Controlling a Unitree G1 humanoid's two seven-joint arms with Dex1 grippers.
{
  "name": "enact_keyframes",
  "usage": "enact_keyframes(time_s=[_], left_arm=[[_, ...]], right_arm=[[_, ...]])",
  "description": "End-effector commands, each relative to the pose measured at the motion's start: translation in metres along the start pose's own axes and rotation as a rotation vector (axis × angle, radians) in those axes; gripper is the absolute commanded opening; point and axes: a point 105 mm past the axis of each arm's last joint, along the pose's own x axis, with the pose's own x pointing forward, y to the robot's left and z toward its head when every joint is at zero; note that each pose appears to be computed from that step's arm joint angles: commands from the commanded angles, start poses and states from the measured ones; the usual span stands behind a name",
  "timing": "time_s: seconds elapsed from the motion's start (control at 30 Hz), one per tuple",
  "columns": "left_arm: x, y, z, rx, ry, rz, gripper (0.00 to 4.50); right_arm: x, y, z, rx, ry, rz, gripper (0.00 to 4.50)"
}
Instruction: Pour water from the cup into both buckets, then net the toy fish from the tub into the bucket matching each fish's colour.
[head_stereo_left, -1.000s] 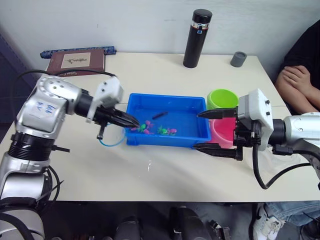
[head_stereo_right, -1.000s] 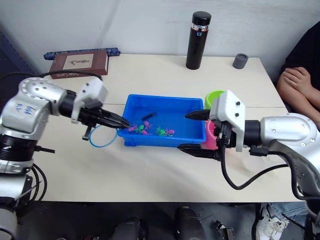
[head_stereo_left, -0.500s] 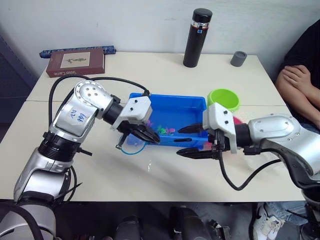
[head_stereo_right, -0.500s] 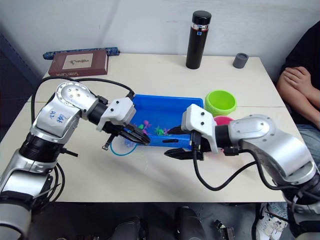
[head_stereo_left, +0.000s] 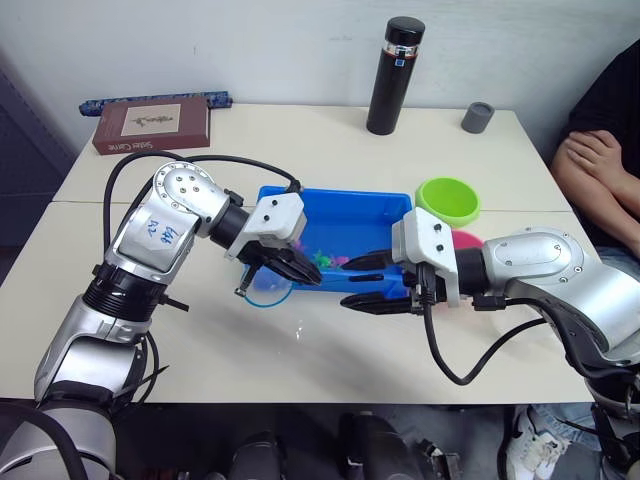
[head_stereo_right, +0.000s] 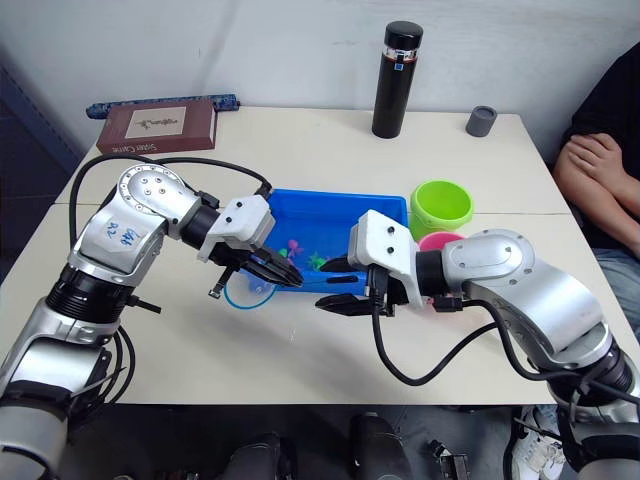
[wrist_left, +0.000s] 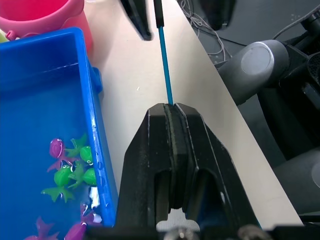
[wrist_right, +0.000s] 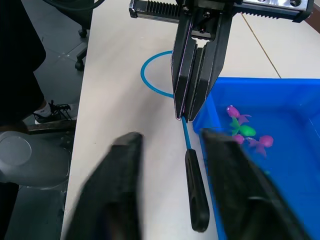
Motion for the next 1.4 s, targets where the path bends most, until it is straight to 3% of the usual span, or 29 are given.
enact_keyframes(time_s=[0.03, 0.07, 0.43, 0.6, 0.87, 0.97, 1.03, 1.07, 1.33, 1.4], left_arm=[[-0.004, 0.003, 0.012, 0.049, -0.013, 0.017, 0.00], [-0.004, 0.003, 0.012, 0.044, -0.017, 0.020, 0.00], [-0.011, 0.001, 0.012, 0.034, -0.035, 0.023, 0.00], [-0.012, 0.001, 0.011, 0.040, -0.032, 0.019, 0.00], [-0.012, 0.002, 0.010, 0.051, -0.032, 0.016, 0.00], [-0.012, 0.003, 0.010, 0.054, -0.034, 0.017, 0.00], [-0.012, 0.003, 0.010, 0.054, -0.036, 0.017, 0.00], [-0.012, 0.003, 0.009, 0.054, -0.037, 0.017, 0.00], [-0.011, 0.003, 0.008, 0.056, -0.040, 0.013, 0.00], [-0.011, 0.003, 0.008, 0.057, -0.040, 0.012, 0.00]], right_arm=[[-0.004, -0.001, 0.003, -0.056, 0.016, -0.012, 0.39], [-0.004, -0.001, 0.002, -0.060, 0.022, -0.015, 0.03], [-0.009, -0.004, 0.004, -0.067, 0.028, -0.031, 0.03], [-0.010, -0.005, 0.006, -0.065, 0.030, -0.043, 2.06], [-0.012, -0.005, 0.005, -0.071, 0.038, -0.040, 2.06], [-0.012, -0.005, 0.005, -0.074, 0.040, -0.039, 1.19], [-0.012, -0.005, 0.005, -0.075, 0.037, -0.040, 0.25], [-0.011, -0.005, 0.006, -0.075, 0.035, -0.039, 0.04], [-0.011, -0.007, 0.009, -0.078, 0.018, -0.053, 0.04], [-0.011, -0.007, 0.013, -0.074, -0.004, -0.055, 0.83]])
